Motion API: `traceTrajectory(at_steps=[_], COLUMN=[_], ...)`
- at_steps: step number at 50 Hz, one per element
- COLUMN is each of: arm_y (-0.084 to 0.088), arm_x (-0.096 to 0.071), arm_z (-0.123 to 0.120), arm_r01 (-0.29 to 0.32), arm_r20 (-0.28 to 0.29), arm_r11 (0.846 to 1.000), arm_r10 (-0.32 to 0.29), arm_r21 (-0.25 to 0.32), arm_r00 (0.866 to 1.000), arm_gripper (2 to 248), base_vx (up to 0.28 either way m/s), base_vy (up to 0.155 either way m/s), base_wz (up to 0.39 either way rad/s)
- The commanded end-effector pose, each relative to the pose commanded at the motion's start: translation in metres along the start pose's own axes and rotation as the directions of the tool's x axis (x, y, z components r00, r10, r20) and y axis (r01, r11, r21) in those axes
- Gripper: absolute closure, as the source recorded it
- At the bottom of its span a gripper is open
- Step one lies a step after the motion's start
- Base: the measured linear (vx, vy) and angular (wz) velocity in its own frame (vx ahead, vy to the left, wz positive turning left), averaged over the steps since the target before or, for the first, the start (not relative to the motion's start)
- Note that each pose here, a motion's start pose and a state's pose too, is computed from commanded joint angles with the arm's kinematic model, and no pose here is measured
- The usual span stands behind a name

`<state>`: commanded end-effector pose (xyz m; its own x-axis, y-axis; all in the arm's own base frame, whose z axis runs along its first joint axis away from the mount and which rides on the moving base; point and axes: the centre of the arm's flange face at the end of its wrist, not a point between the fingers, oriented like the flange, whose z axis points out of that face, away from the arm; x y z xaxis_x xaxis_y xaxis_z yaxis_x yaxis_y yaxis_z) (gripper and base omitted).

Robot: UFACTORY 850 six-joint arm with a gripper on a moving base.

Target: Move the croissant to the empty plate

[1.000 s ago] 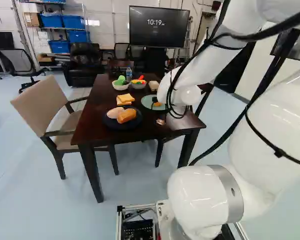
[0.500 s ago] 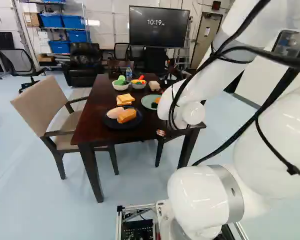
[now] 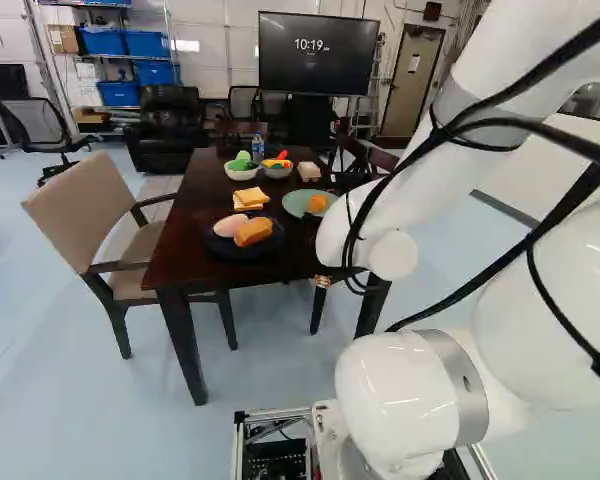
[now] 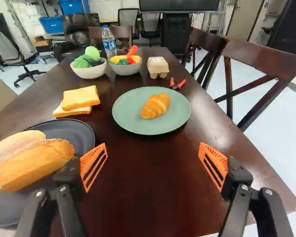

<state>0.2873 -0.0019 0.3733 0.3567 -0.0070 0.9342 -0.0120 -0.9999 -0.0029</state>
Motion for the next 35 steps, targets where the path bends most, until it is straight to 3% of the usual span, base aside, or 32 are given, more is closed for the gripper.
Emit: traceTrajectory(at_steps=[35], arm_y=[-0.002], arm_x=[-0.013], arm_z=[-0.013], arm_r01=[0.007], arm_r20=[-0.033], arm_r11=[1.0], arm_r10=[-0.007], arm_r21=[0.01], arm_r00=[0.999], arm_gripper=[3], base_vx=[0.0], base_vy=[0.0], base_wz=[0.0])
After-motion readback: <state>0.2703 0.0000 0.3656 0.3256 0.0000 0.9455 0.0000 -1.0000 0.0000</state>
